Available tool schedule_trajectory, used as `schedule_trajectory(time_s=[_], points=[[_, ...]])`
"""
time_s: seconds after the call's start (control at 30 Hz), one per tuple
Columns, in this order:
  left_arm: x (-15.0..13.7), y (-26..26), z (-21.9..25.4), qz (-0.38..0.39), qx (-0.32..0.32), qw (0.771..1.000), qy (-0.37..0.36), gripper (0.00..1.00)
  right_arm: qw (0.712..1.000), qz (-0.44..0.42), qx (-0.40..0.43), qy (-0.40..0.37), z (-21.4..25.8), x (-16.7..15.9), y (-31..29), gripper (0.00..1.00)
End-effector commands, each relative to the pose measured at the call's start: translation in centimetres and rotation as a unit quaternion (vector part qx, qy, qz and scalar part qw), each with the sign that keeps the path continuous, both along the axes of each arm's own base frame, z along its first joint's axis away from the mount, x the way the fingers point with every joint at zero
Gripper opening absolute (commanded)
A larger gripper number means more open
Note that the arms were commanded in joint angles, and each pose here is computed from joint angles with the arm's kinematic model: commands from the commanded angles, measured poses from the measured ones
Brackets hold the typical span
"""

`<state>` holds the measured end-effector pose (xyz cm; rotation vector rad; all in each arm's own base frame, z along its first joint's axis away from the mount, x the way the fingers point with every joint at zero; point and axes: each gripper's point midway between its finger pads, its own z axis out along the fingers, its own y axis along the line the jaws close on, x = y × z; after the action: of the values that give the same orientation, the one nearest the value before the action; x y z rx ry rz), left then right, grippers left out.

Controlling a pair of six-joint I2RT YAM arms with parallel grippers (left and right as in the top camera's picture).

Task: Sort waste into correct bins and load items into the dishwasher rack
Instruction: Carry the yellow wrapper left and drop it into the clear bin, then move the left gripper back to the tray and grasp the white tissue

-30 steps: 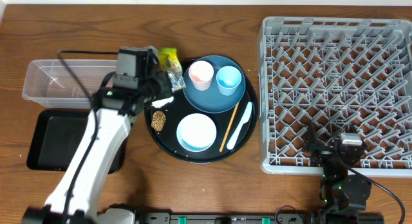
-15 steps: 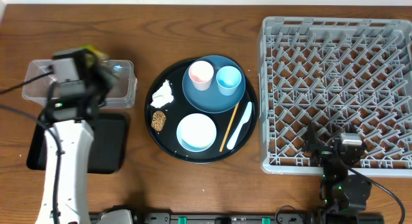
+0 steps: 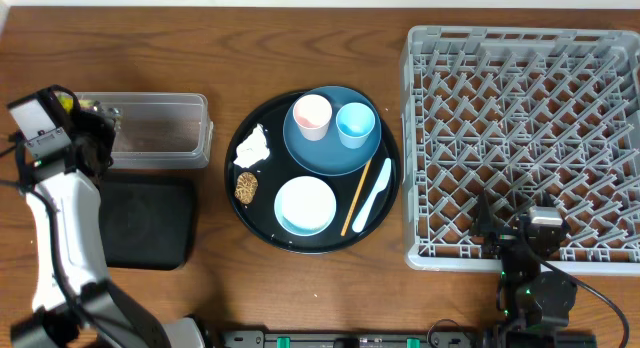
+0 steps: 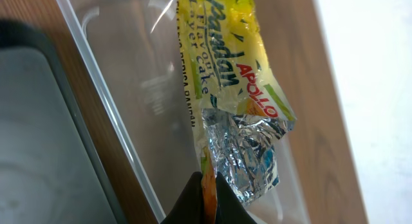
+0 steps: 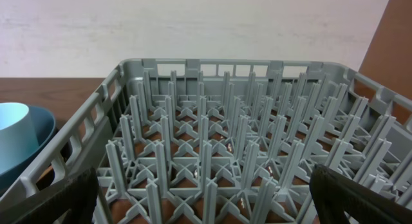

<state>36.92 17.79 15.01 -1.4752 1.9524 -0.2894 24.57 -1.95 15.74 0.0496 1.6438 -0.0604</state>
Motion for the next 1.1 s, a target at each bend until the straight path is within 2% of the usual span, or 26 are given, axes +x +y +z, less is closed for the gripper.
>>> schedule_trajectory(time_s=[0.0,0.23,0.27,0.33,0.4,0.47,0.7,0.9,1.0,1.07], points=[[0.6,0.4,-2.6,0.0,-0.033,0.999,0.017,0.06,1.0,0.006,-0.004,0.0,0.0,0.0,0.3,0.99],[1.7,1.0,-4.8,-0.005,-0.051,0.999,0.015,0.06,1.0,0.006,-0.004,0.0,0.0,0.0,0.3,0.99],[1.8,1.1,-4.7,-0.005,-0.049,0.999,0.011,0.14,1.0,0.006,-0.004,0.0,0.0,0.0,0.3,0.99],[2.1,1.3,-4.4,-0.006,-0.044,0.999,0.003,0.57,1.0,0.006,-0.004,0.0,0.0,0.0,0.3,0.99],[2.5,1.5,-4.0,-0.007,-0.037,0.999,-0.007,0.72,1.0,0.006,-0.004,0.0,0.0,0.0,0.3,0.99],[3.0,1.6,-3.7,-0.018,-0.029,0.999,-0.017,0.92,1.0,0.006,-0.004,0.0,0.0,0.0,0.3,0.99],[5.5,-0.7,0.5,-0.098,-0.043,0.988,-0.112,0.92,1.0,0.006,-0.004,0.0,0.0,0.0,0.3,0.99],[5.0,-2.2,7.1,-0.11,-0.02,0.977,-0.183,0.76,1.0,0.006,-0.004,0.0,0.0,0.0,0.3,0.99],[4.0,-4.1,9.9,-0.126,-0.01,0.972,-0.2,0.72,1.0,0.006,-0.004,0.0,0.0,0.0,0.3,0.99],[3.2,-6.1,11.1,-0.15,-0.002,0.968,-0.199,0.65,1.0,0.006,-0.004,0.0,0.0,0.0,0.3,0.99]])
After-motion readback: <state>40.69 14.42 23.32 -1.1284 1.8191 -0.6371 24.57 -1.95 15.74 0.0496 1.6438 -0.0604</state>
